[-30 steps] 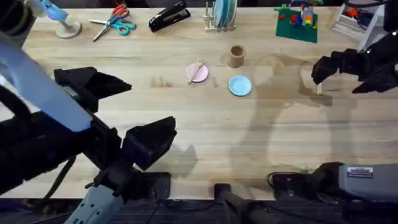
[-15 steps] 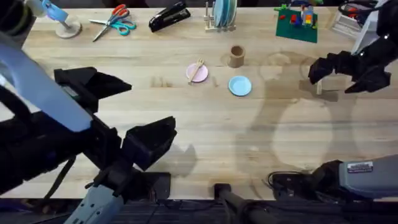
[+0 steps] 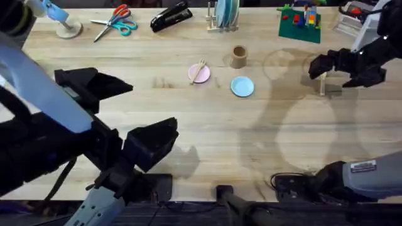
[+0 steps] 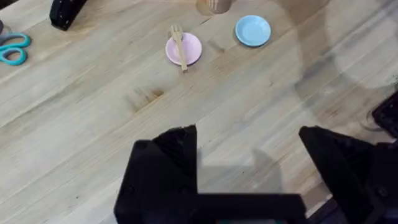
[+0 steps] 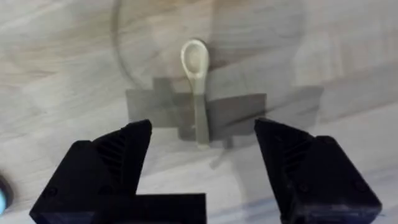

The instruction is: Pick up a utensil and set it on the pink plate, then put the other utensil in the container.

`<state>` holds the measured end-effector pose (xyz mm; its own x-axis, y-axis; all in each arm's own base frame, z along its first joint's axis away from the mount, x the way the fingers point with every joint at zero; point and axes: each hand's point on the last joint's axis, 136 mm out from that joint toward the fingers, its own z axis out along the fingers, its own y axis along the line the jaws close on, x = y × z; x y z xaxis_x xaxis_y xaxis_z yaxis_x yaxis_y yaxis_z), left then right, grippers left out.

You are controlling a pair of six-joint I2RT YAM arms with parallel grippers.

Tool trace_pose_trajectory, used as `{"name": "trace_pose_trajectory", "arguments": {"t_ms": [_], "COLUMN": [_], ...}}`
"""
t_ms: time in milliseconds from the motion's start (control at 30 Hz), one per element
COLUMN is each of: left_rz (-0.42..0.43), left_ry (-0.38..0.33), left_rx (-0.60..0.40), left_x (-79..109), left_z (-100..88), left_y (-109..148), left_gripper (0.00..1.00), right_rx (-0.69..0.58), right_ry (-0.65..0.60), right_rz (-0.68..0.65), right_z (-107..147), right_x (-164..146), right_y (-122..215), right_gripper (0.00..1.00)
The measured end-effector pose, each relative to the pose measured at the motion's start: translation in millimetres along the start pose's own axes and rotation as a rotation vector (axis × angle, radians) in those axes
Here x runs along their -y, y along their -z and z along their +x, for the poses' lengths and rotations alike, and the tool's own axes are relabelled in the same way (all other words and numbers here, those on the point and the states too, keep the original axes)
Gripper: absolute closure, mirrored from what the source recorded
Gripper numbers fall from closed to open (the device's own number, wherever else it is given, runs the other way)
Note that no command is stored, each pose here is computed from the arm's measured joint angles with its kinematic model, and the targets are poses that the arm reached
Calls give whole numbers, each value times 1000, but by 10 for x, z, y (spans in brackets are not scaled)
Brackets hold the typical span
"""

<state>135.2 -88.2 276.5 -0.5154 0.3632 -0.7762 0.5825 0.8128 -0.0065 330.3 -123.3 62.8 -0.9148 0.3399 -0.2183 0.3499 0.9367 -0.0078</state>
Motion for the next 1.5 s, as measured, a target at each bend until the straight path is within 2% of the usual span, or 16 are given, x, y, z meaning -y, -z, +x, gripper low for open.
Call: {"name": "trace_pose_trajectory", "arguments": {"t_ms": [267, 467, 733, 1300, 1367, 1500], "left_rz": [0, 0, 0, 0, 0, 0], "left_ry": [0, 0, 0, 0, 0, 0], "left_rx": [0, 0, 0, 0, 0, 0], "left_x": [0, 0, 0, 0, 0, 0], "left_z": [0, 0, 0, 0, 1, 0], "left_y": [0, 0, 0, 0, 0, 0], "left_gripper": [5, 6, 6, 6, 6, 6], "right_rx": [70, 66, 0, -7, -7, 4], "right_ry": [23, 27, 30, 30, 31, 30], "right_rz": [-24, -31, -29, -24, -21, -19], "right_z": [-186, -178, -90, -109, -111, -143], "right_x": [-43, -55, -52, -46, -40, -22], "right_y": [-30, -40, -263, -286, -286, -289], "right_gripper": [7, 6, 7, 12, 80, 508]}}
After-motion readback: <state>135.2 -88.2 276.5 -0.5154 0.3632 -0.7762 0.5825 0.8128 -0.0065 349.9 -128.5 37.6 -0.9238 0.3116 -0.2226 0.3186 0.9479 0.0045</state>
